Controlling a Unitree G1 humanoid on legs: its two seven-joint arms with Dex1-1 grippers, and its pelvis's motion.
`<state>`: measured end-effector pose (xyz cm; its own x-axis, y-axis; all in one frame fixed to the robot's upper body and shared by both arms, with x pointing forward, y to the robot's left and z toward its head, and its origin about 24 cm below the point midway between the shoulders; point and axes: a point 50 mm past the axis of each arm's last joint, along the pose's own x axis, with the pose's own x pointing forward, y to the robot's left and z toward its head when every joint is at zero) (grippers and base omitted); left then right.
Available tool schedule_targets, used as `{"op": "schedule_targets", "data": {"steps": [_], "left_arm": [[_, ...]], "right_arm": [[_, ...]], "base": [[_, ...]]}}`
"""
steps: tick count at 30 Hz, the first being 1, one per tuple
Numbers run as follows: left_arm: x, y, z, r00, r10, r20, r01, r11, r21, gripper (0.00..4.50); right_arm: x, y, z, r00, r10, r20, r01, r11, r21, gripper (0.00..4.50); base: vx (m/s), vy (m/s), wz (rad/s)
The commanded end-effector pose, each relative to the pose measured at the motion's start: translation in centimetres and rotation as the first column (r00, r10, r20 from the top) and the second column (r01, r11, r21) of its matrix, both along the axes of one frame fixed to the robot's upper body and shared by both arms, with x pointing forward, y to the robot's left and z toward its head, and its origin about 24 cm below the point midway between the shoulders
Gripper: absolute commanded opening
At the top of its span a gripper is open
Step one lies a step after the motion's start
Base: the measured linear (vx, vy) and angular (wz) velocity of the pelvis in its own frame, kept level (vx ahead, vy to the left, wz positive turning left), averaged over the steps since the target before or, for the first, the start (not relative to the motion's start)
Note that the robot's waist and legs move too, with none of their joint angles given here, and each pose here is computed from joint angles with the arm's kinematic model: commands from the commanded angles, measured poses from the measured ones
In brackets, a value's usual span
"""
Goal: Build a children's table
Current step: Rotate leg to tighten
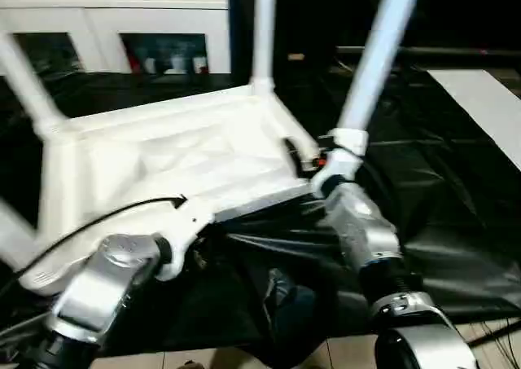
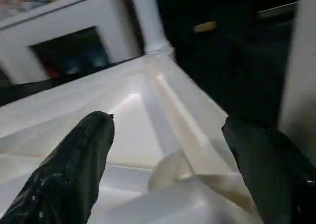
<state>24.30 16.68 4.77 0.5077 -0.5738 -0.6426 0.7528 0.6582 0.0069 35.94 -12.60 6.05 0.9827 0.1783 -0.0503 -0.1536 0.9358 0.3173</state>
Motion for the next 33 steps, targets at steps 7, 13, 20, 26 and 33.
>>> {"op": "schedule_targets", "data": {"steps": [7, 13, 20, 26, 33], "left_arm": [[-2.9, -0.9, 0.6, 0.958, -0.228, -0.173, 0.198, 0.965, -0.172, 4.42], [-2.0, -1.4, 1.9, 0.97, -0.242, -0.032, 0.228, 0.944, -0.238, 4.42], [0.9, -1.1, 4.4, 0.98, -0.104, 0.169, 0.146, 0.955, -0.258, 4.42], [-0.8, -0.4, 2.6, 0.994, -0.1, 0.033, 0.105, 0.972, -0.209, 4.42], [-1.2, -0.3, 1.7, 0.999, -0.052, 0.007, 0.052, 0.979, -0.196, 4.42]], "right_arm": [[0.2, -1.7, 0.3, 1.0, -0.023, 0.02, 0.023, 1.0, -0.02, 3.96], [0.6, -1.5, 1.3, 0.997, 0.04, 0.062, -0.037, 0.998, -0.057, 3.96], [0.8, 0.6, 2.8, 0.972, 0.197, 0.124, -0.19, 0.979, -0.07, 3.96], [1.9, 1.0, 3.1, 0.986, 0.11, 0.122, -0.103, 0.993, -0.061, 3.96], [3.2, -1.9, 3.8, 0.992, -0.09, 0.084, 0.087, 0.995, 0.042, 3.96]], "base": [[0.0, 0.0, 0.0], [0.0, 0.0, 0.0], [0.0, 0.0, 0.0], [0.0, 0.0, 0.0], [0.0, 0.0, 0.0]]}}
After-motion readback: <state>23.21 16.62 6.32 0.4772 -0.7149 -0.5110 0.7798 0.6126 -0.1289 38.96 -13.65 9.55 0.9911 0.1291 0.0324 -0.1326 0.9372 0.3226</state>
